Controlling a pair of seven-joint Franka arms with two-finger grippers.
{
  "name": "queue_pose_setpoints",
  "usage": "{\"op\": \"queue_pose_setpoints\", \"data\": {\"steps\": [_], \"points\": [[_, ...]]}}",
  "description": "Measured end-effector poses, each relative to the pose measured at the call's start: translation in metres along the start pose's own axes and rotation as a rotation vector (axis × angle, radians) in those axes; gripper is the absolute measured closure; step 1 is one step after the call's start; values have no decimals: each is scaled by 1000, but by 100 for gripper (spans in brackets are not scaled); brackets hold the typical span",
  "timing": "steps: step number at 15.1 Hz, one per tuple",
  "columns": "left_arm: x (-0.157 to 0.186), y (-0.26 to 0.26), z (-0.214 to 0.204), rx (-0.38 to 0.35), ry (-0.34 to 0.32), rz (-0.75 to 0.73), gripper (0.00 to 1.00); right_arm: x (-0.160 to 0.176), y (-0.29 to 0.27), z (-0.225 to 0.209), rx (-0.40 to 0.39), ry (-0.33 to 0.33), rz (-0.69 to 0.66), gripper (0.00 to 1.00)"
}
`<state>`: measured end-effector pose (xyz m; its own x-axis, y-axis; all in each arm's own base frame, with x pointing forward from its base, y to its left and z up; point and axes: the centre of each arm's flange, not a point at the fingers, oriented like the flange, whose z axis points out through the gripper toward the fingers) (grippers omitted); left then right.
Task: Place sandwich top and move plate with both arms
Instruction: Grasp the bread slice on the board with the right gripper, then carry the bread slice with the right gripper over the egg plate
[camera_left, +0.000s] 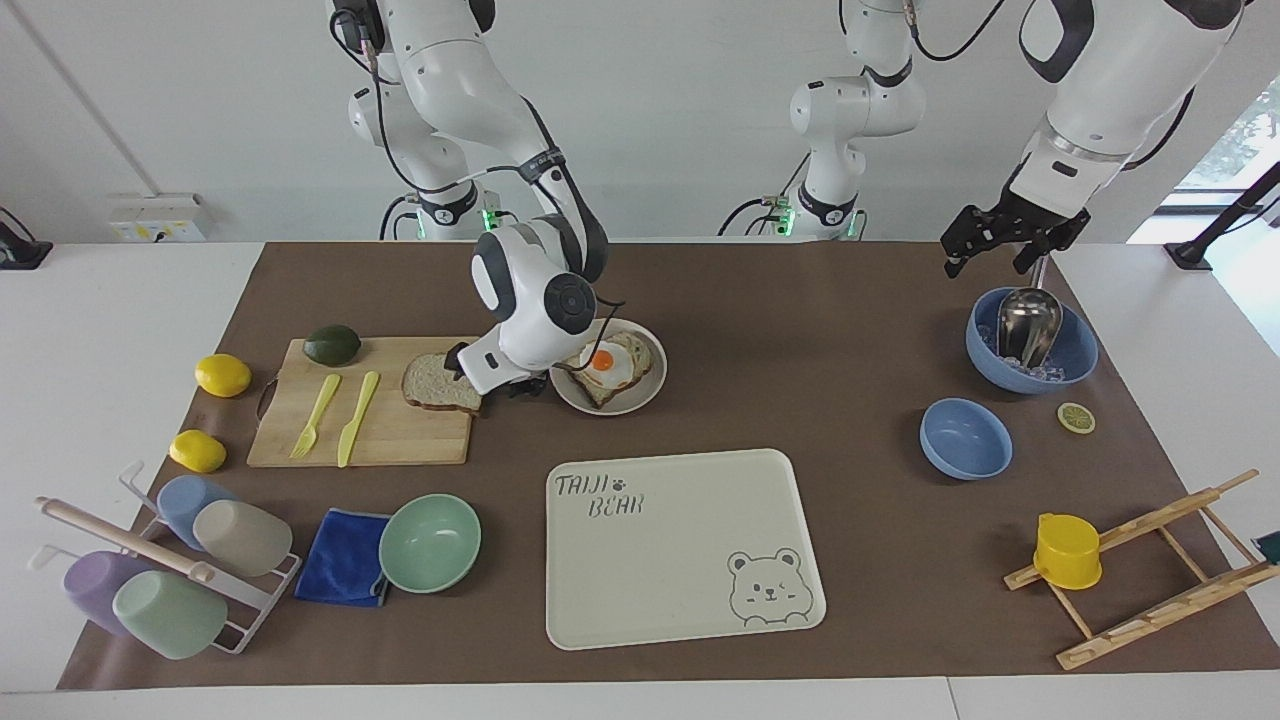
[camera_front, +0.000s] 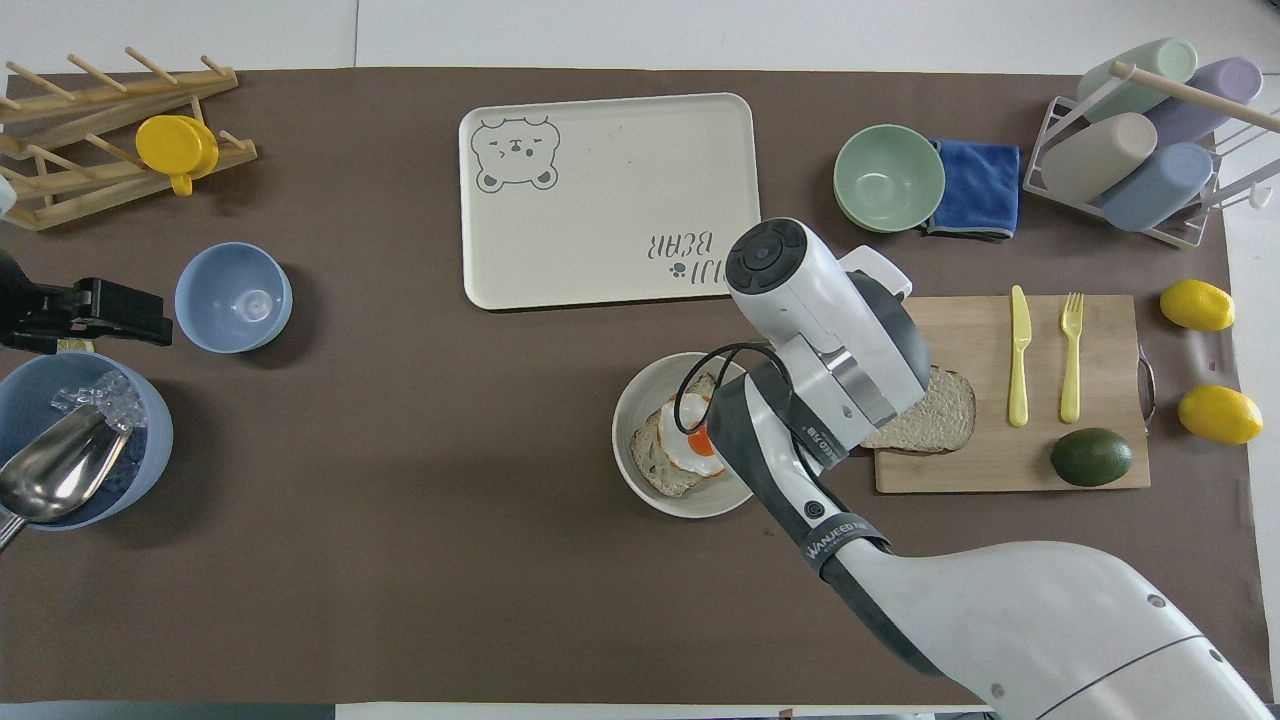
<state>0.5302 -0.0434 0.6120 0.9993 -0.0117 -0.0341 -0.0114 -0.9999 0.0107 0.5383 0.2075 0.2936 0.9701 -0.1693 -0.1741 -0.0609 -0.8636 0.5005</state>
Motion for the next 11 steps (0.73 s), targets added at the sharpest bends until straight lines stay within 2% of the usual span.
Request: {"op": "queue_pose_setpoints", "data": {"steps": [9,11], "points": [[0,0,0,0,-1,0,0,-16,3,20,-3,-16,-15,0],[0,0,0,0,-1,0,0,-18,4,24,-15,-13,-21,3]]}}
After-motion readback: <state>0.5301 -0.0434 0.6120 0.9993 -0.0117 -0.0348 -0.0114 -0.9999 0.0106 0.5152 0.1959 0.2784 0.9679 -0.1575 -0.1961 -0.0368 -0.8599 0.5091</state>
